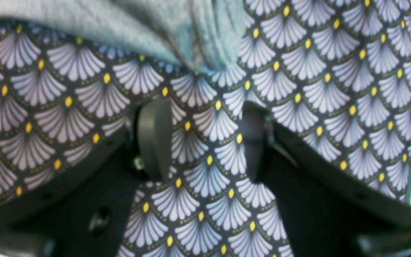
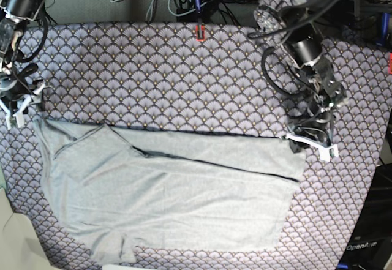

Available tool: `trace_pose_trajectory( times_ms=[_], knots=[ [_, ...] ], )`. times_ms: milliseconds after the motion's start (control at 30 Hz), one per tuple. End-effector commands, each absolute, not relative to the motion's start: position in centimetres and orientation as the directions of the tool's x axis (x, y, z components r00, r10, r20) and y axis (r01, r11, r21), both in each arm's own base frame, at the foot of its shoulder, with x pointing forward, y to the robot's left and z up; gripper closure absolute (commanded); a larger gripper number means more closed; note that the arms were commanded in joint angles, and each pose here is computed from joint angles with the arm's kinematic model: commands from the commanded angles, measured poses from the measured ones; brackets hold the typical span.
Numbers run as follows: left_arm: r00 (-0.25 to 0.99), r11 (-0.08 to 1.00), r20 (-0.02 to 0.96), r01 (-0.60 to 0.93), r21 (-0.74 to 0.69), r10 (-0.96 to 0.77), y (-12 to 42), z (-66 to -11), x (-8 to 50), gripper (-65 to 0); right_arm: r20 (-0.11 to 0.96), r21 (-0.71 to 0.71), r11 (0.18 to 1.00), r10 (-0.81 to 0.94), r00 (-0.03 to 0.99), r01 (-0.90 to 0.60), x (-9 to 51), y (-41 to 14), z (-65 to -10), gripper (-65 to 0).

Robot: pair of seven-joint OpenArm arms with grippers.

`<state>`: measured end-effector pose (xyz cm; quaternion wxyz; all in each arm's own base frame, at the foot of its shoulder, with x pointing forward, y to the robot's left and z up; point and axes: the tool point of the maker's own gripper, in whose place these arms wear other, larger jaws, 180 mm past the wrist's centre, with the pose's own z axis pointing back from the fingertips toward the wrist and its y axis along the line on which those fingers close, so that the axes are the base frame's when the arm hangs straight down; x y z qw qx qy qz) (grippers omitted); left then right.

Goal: Fold the T-shirt properly
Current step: 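Release the folded edge and raise both grippers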

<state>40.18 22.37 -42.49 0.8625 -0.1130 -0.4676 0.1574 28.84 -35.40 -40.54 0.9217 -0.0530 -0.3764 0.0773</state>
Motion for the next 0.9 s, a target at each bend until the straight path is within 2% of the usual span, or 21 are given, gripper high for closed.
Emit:
trace_pose_trajectory(
  times_ms=[0,67,267,433,600,800,867],
  knots=[
    [0.476,0.927,0.796,-0.157,-0.342,0.374,22.8,-41.0,41.4,-5.0,0.72,-0.182,0.979,0.199,0.665,-0.096,29.9,-36.2,-38.7,-32.6],
    [0.474,0.927,0.797,-0.156,-0.342,0.374,22.8,-40.9,41.4,0.0,0.718,-0.181,0.979,0.198,0.667,-0.096,29.8,-36.2,-38.8,-32.6],
    [0.474,0.928,0.798,-0.156,-0.339,0.372,22.8,-40.7,41.5,0.0,0.716,-0.194,0.977,0.206,0.667,-0.093,29.9,-36.8,-38.4,-32.5],
    [0.486,0.927,0.79,-0.162,-0.337,0.373,22.8,-41.4,40.8,0.0,0.742,-0.199,0.98,0.163,0.65,-0.018,29.6,-39.0,-37.2,-32.9],
    [0.49,0.928,0.789,-0.164,-0.334,0.371,22.9,-41.6,40.5,0.0,0.744,-0.201,0.979,0.18,0.643,-0.042,29.9,-38.5,-37.2,-33.1],
    [0.494,0.929,0.788,-0.164,-0.33,0.367,22.9,-41.7,40.4,0.0,0.751,-0.196,0.977,0.208,0.627,-0.09,30.6,-36.8,-37.5,-40.4],
    [0.494,0.929,0.788,-0.164,-0.33,0.367,22.9,-41.7,40.4,0.0,0.753,-0.196,0.977,0.208,0.624,-0.089,30.7,-36.8,-37.5,-40.8]
  ],
)
